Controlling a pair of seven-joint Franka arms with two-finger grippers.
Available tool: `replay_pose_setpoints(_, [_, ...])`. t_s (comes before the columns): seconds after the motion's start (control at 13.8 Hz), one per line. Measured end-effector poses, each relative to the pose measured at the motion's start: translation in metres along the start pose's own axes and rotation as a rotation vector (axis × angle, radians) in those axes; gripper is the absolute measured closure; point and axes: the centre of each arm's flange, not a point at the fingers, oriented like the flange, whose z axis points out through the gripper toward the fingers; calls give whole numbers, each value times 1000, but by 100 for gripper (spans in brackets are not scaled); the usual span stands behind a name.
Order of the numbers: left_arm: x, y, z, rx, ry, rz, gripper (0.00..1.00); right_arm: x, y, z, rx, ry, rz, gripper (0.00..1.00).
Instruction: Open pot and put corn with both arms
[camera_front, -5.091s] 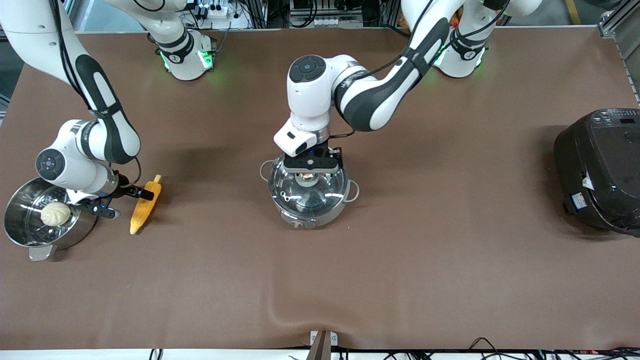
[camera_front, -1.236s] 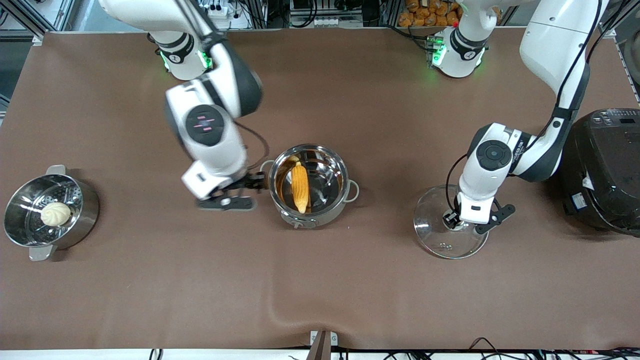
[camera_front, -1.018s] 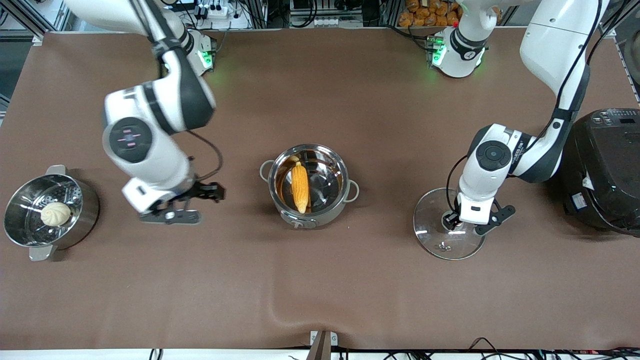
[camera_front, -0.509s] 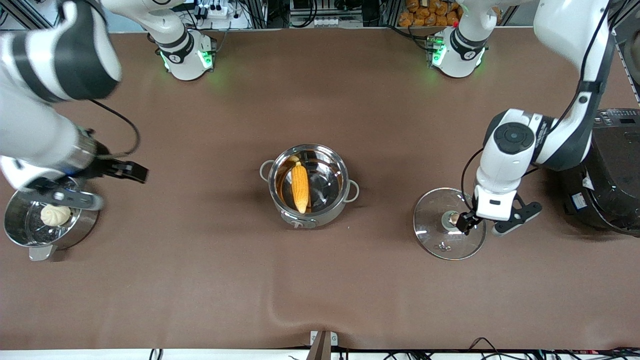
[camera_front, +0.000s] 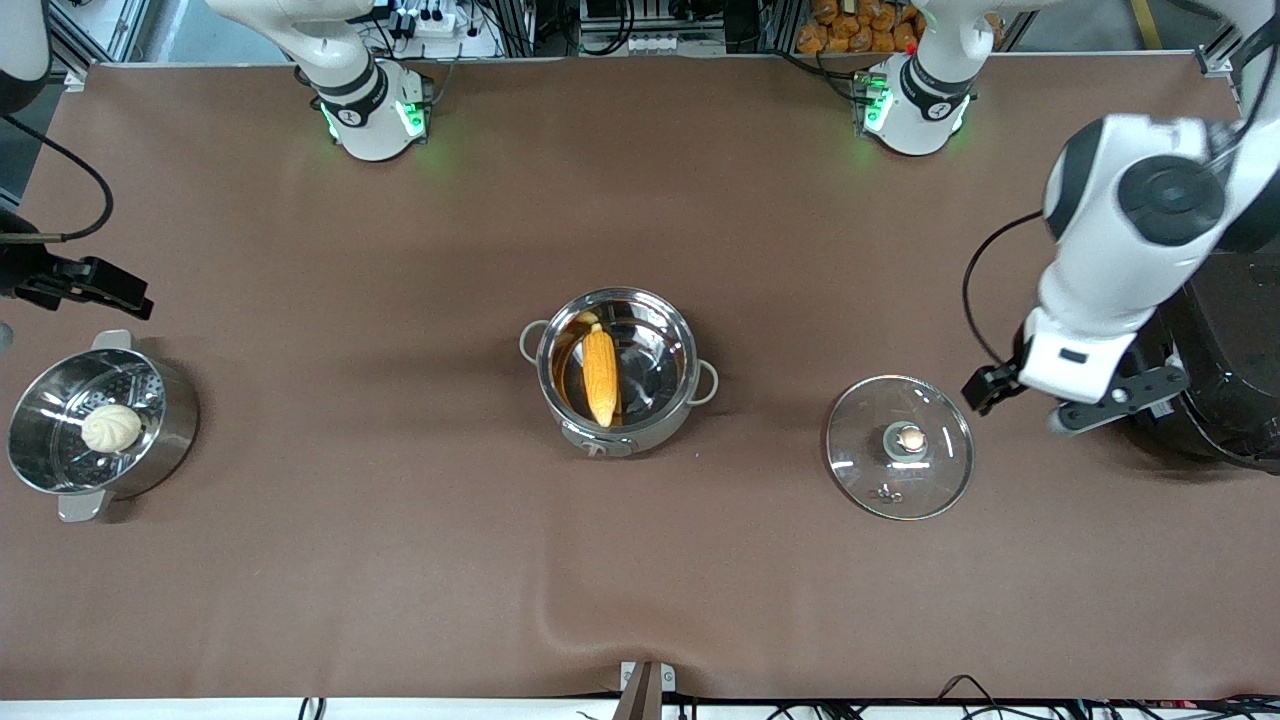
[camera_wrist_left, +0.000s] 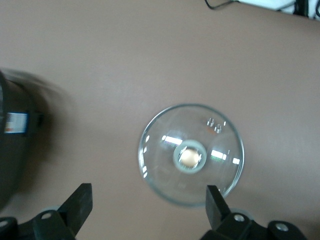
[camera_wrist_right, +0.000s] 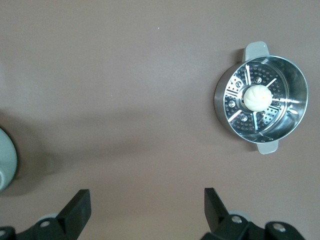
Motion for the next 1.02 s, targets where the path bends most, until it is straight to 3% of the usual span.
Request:
replay_pose_setpoints(0.29, [-11, -37, -67, -48, -66, 119, 0, -13, 48, -6, 61, 17, -17, 0])
replay_pose_setpoints(0.73, [-42, -68, -143, -83, -138, 357, 0, -15, 51, -7, 42, 42, -46, 0])
replay_pose_setpoints(1.02, [-52, -72, -165, -135, -158, 418, 0, -18, 49, -8, 41, 47, -49, 0])
